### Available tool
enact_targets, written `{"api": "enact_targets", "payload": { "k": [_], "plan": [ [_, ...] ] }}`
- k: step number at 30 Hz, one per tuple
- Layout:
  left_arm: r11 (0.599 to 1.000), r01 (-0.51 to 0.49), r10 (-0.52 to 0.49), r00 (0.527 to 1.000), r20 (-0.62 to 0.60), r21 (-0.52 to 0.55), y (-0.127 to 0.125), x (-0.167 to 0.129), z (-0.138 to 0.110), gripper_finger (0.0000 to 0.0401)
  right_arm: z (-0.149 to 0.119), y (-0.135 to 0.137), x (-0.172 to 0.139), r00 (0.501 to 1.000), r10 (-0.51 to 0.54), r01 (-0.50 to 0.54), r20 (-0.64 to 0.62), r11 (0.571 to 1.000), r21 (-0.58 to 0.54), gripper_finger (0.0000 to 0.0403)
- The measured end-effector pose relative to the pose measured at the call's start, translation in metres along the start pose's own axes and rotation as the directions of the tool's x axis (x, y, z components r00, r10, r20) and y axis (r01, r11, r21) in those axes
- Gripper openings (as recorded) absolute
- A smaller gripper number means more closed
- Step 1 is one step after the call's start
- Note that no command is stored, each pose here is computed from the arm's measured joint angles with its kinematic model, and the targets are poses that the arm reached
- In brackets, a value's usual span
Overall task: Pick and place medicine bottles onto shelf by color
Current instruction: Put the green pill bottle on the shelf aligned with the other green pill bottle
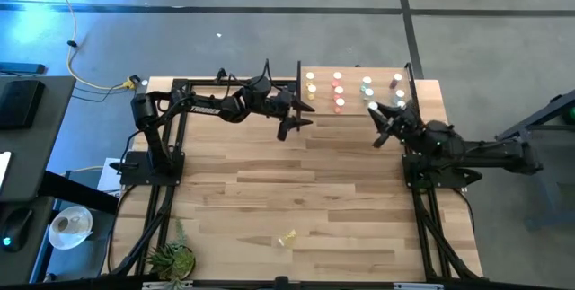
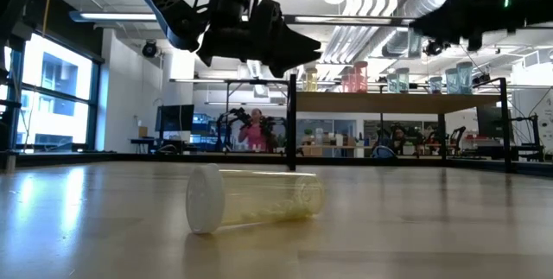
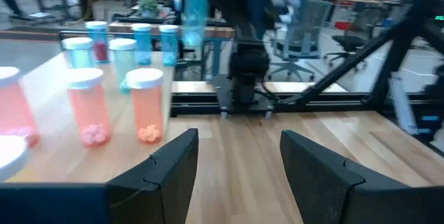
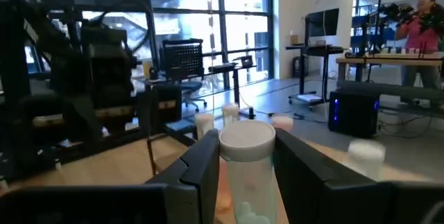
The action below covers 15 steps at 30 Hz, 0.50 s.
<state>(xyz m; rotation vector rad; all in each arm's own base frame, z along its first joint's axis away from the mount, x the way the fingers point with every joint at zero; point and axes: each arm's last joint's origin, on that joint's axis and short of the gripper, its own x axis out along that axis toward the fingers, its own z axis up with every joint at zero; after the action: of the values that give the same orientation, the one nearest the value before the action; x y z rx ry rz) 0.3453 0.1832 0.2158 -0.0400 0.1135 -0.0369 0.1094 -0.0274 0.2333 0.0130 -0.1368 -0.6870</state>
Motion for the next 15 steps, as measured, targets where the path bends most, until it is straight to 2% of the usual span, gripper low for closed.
{"api": "enact_targets", "payload": {
  "k": [3,6,11,15],
  "plan": [
    [1.0,-0.022,0.022,1.0,-0.001,-0.011,0.001,0.0,0.0,0.0195,-0.026,-0.001,-0.002,0.999,0.0,-0.001,0.047,0.999,0.034,0.0108],
    [1.0,-0.023,0.023,1.0,-0.001,-0.021,0.001,0.0,0.0,0.0195,-0.036,-0.002,-0.006,0.99,0.027,-0.037,0.136,0.996,0.076,0.0108],
    [1.0,-0.024,0.024,1.0,0.002,-0.016,0.001,0.0,0.0,0.0195,-0.036,-0.001,-0.004,0.995,0.031,-0.034,0.094,0.999,0.03,0.0108],
    [1.0,-0.024,0.024,1.0,0.003,-0.016,0.001,0.0,0.0,0.0195,-0.037,-0.002,-0.003,0.997,-0.034,0.031,0.072,0.998,0.048,0.0108]
  ]
}}
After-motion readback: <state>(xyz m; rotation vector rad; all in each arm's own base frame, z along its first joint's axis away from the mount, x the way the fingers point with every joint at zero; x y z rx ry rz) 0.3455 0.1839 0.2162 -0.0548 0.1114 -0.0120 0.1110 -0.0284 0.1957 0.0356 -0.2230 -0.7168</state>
